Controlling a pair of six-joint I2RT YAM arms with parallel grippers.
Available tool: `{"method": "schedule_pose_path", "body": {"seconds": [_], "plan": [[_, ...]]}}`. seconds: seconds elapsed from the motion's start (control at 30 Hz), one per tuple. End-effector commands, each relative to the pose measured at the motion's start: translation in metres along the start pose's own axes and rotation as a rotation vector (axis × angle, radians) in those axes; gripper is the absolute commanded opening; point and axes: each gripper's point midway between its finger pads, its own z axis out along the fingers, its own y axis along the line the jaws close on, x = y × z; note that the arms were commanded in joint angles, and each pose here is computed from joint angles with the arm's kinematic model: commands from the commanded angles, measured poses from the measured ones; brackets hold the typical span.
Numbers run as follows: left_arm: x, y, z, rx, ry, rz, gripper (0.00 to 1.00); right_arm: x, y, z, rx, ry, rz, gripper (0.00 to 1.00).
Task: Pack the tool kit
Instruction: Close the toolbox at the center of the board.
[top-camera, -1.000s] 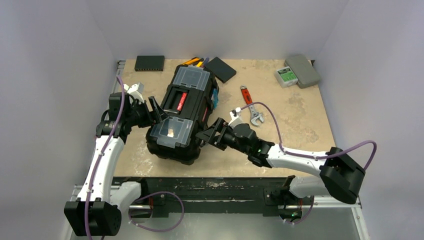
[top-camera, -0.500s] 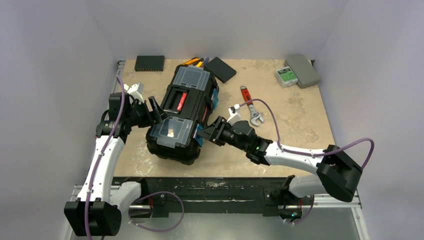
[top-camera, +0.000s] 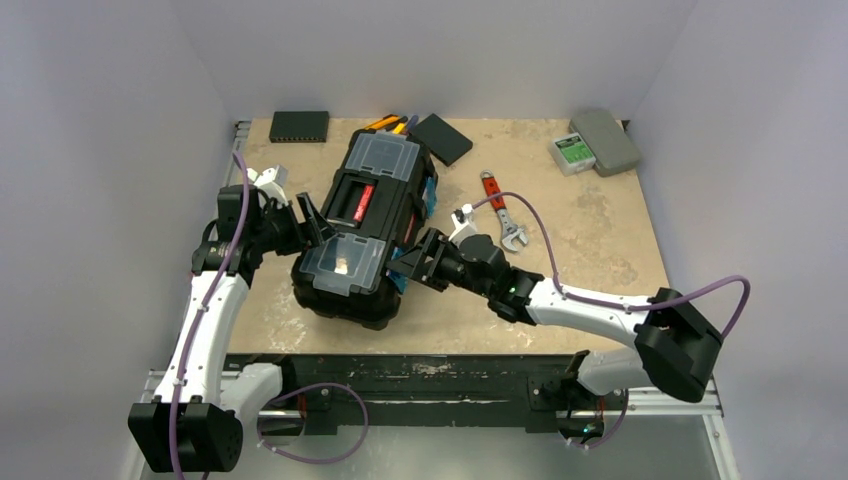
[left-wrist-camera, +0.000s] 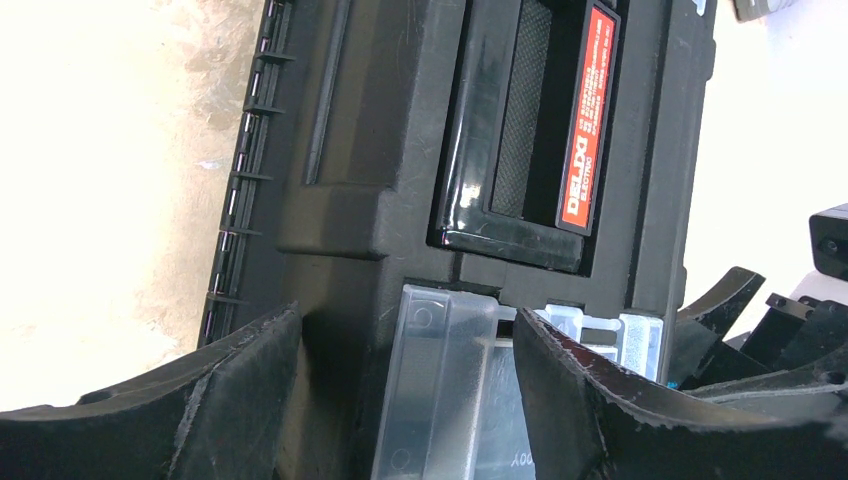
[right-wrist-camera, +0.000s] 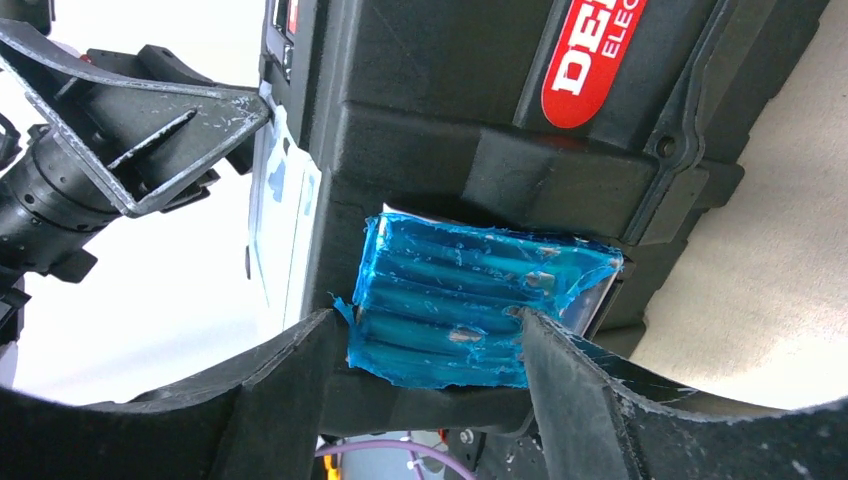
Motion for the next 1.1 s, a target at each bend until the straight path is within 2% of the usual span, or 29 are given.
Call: {"method": "schedule_pose_path", "body": {"seconds": [0.0,0.1,0.37,0.77,1.07], "plan": [[0.058,0.01,0.0,-0.026,0.22,-0.057,0.73,-0.001,0.016,0.017,-0.014,0.017,-0.016,0.68],[0.059,0.01,0.001,-0.025,0.223,-0.057,0.73,0.004,0.014,0.021,-0.021,0.036,0.003,0.65],[0.058,0.009,0.0,-0.02,0.223,-0.056,0.73,0.008,0.007,0.022,-0.004,0.046,0.019,0.5],[0.06,0.01,0.001,-0.022,0.228,-0.055,0.73,0.012,-0.027,0.024,0.2,0.074,0.015,0.53],[0.059,0.011,0.001,-0.027,0.226,-0.054,0.73,0.01,-0.033,0.022,0.242,0.067,0.006,0.51]]}}
